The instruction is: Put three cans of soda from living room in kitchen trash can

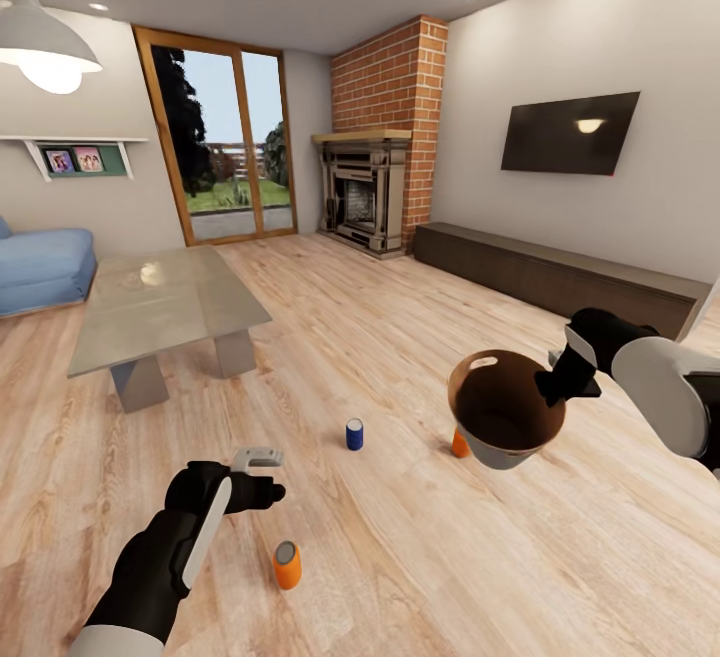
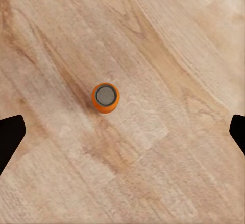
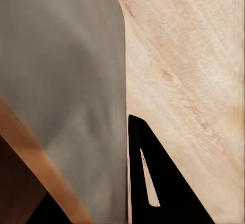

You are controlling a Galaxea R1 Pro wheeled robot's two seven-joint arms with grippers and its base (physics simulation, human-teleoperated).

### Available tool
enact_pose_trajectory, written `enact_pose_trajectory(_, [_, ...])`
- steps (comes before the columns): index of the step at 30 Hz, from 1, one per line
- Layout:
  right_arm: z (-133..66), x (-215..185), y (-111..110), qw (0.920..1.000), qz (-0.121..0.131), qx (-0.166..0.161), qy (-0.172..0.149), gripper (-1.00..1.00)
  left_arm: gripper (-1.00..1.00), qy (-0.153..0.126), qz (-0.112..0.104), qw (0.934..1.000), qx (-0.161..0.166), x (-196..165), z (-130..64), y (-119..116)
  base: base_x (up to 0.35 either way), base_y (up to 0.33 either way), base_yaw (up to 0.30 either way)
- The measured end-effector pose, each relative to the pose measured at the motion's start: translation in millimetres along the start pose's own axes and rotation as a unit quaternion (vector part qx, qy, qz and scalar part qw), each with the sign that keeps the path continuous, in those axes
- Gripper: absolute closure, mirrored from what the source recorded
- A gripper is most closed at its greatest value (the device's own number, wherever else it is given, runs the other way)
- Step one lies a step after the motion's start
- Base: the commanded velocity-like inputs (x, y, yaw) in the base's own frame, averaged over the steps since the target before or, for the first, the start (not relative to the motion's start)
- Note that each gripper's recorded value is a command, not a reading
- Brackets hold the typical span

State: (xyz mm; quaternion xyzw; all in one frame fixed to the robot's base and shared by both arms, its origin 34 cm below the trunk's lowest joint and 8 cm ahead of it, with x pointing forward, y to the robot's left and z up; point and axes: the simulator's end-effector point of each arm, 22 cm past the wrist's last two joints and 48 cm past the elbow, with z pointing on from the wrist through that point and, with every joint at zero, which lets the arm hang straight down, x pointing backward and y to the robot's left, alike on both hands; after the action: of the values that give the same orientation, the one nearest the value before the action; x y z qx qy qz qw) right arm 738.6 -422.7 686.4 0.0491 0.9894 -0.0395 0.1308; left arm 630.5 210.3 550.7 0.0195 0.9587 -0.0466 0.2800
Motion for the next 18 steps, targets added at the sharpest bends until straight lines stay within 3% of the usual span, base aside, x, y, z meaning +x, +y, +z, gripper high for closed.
enact_pose_trajectory(6, [0.1,-3.1,7.3,0.9998,0.009,-0.017,-0.002,1.0,-1.0,0.002,-0.001,1.0,0.001,1.2,1.7,-0.4,0.0,0.0,0.0])
enact_pose_trajectory(12, [5.1,-2.1,1.5,1.0,0.001,-0.002,0.003,1.0,-1.0,0.007,-0.001,1.0,0.0,4.4,5.4,0.3,0.0,0.0,0.0])
enact_pose_trajectory(18, [10.6,-2.1,7.7,0.9999,0.007,-0.014,0.006,1.0,-1.0,0.011,-0.002,0.9999,0.0,7.7,9.2,0.9,0.0,0.0,0.0])
